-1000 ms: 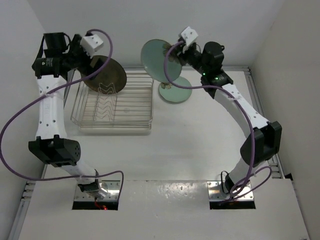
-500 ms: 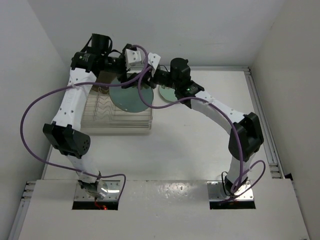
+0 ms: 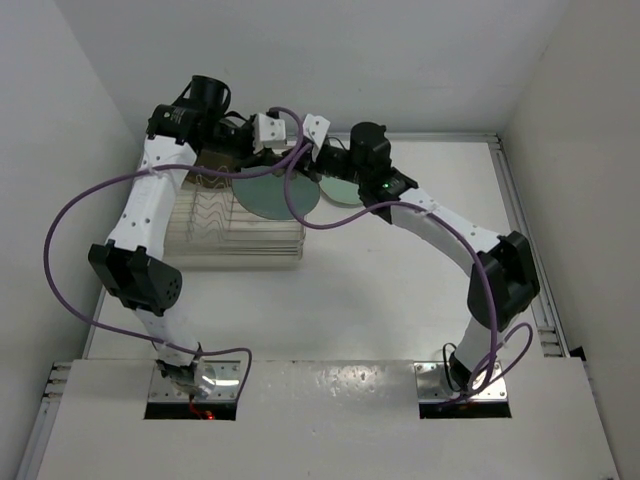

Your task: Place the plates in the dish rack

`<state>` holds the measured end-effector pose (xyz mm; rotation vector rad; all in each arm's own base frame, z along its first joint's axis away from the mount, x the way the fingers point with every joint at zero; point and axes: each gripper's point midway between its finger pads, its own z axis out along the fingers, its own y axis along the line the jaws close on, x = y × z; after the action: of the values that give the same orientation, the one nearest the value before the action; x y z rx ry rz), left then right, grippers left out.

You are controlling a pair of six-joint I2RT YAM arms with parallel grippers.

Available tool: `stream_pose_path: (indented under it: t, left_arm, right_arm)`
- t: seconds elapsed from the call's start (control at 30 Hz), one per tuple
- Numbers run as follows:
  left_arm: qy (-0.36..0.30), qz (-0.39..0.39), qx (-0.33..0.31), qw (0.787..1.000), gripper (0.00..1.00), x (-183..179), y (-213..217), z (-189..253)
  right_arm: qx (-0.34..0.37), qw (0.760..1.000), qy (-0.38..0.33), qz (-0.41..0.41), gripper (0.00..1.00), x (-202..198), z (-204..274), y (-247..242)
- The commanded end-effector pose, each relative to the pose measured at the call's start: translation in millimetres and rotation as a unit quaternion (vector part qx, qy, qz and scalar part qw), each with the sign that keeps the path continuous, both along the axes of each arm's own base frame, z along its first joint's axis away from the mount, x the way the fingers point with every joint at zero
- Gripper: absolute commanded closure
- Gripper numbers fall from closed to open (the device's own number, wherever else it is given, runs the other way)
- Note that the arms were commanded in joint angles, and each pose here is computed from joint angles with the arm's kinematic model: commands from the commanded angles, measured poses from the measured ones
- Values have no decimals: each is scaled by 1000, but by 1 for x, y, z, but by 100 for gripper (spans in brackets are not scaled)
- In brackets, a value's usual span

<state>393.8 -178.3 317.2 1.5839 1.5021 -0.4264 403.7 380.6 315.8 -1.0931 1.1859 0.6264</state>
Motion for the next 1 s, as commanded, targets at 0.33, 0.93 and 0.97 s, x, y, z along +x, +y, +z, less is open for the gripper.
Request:
stream_pose_path:
  t: [0.33,0.93,0.97]
  left_arm:
    - [-281,135,113,944,100,59,91,120]
    - [-330,33,230,915,100,89,170,55]
    - [-326,24,229,917,100,92,169,47]
  right_arm:
    - [123,979,-150,-59,15,-30,116,-45]
    - [100,987,-88,-94,8,-40,60,-67]
    - [100,986,-88,-96,8,-42,60,-69]
